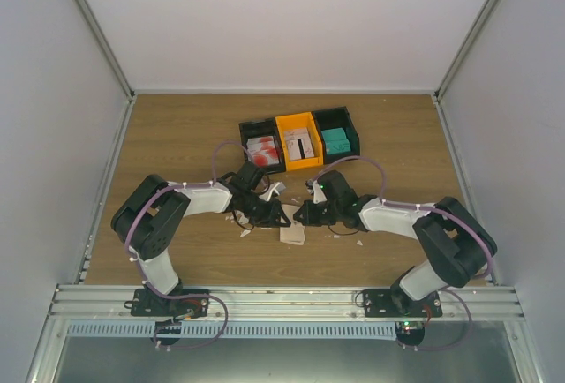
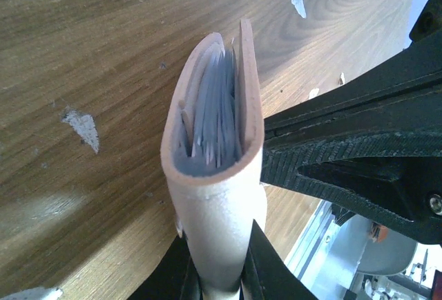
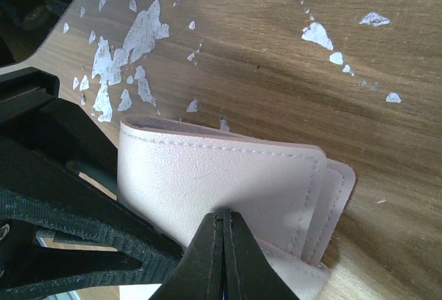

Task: Put the credit cards into the card holder
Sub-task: Close the card holder at the center of the board.

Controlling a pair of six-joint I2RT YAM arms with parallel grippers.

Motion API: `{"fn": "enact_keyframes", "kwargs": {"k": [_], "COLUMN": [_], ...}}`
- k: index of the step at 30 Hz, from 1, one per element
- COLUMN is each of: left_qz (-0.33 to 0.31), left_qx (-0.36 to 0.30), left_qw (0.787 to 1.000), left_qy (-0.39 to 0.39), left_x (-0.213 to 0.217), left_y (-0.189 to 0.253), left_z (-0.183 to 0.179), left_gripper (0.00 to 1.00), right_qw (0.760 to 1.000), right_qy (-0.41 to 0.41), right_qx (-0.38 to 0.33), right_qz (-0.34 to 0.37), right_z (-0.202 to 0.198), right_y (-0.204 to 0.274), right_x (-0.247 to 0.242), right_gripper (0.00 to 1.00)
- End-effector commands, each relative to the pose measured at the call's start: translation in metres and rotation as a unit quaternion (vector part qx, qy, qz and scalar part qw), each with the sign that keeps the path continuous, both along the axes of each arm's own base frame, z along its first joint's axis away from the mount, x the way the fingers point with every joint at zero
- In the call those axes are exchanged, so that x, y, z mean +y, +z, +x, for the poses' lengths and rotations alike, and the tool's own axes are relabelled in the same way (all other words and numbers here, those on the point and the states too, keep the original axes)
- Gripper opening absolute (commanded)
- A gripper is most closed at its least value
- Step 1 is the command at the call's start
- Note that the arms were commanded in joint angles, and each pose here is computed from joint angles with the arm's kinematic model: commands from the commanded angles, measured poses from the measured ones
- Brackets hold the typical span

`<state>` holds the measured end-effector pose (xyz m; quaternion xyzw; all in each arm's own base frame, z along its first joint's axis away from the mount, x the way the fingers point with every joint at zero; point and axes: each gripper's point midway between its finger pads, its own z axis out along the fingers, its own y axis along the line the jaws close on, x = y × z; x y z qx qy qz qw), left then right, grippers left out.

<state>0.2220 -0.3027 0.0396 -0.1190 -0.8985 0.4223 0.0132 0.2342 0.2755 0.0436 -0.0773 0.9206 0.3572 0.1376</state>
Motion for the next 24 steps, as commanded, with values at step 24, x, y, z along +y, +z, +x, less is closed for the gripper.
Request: {"fn": "enact_keyframes", "kwargs": {"k": [24], "left_qz": [0.080], "left_qx": [-0.011], "left_qw": [0.997], "left_qy": [0.005], "left_x": [0.014], "left_y": [-0.055], "left_z": [-0.001], "left_gripper": [0.00], "right_qw": [0.996], "right_qy": [0.086], "right_qx": [0.027], "right_qz": [-0.028], "right_z": [-0.036], "right_y": [-0.034], "right_x": [0.006], "right_gripper": [0.01]}}
